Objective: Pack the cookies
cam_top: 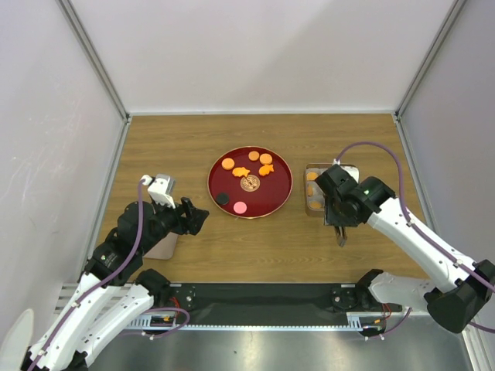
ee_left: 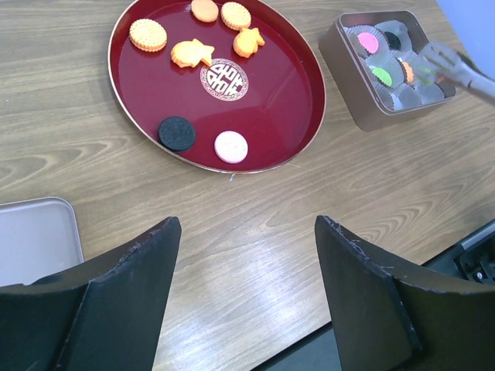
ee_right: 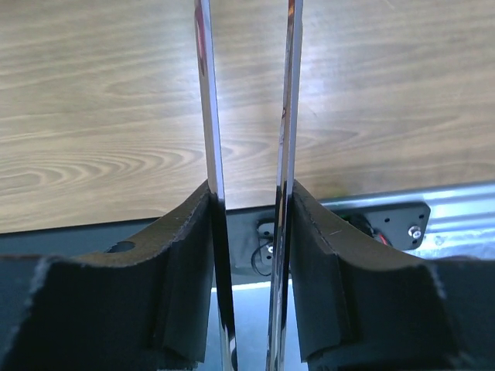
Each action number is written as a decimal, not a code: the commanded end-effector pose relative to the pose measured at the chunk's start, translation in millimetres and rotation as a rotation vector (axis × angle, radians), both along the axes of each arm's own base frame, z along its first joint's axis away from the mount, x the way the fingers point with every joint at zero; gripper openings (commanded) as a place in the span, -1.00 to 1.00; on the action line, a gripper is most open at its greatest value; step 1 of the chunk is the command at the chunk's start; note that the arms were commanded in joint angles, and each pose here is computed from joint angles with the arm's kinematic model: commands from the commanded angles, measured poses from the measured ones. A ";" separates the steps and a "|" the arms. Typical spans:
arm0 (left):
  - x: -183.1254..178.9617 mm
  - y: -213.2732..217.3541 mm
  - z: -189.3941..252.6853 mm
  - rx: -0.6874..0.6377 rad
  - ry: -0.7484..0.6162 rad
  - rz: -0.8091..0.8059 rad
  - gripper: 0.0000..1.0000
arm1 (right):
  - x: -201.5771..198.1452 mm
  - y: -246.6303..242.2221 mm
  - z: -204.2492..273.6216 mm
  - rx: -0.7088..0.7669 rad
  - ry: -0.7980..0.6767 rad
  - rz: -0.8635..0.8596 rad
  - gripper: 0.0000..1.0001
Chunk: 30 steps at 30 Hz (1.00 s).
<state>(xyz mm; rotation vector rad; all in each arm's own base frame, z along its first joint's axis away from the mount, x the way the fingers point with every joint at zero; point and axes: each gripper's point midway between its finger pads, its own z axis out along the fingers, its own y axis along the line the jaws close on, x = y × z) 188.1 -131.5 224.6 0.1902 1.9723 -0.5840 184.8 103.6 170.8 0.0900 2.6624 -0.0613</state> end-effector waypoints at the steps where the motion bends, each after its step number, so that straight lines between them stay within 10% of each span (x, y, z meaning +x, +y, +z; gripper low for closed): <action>1: 2.0 -4.9 8.8 -0.010 -0.039 -0.025 0.54 | -6.2 -15.2 -2.7 -0.021 -0.011 -0.069 -0.15; 30: 2.3 -5.1 7.5 -0.006 -0.034 -0.025 0.53 | 7.5 -13.2 -39.7 -0.005 0.026 -0.054 -0.14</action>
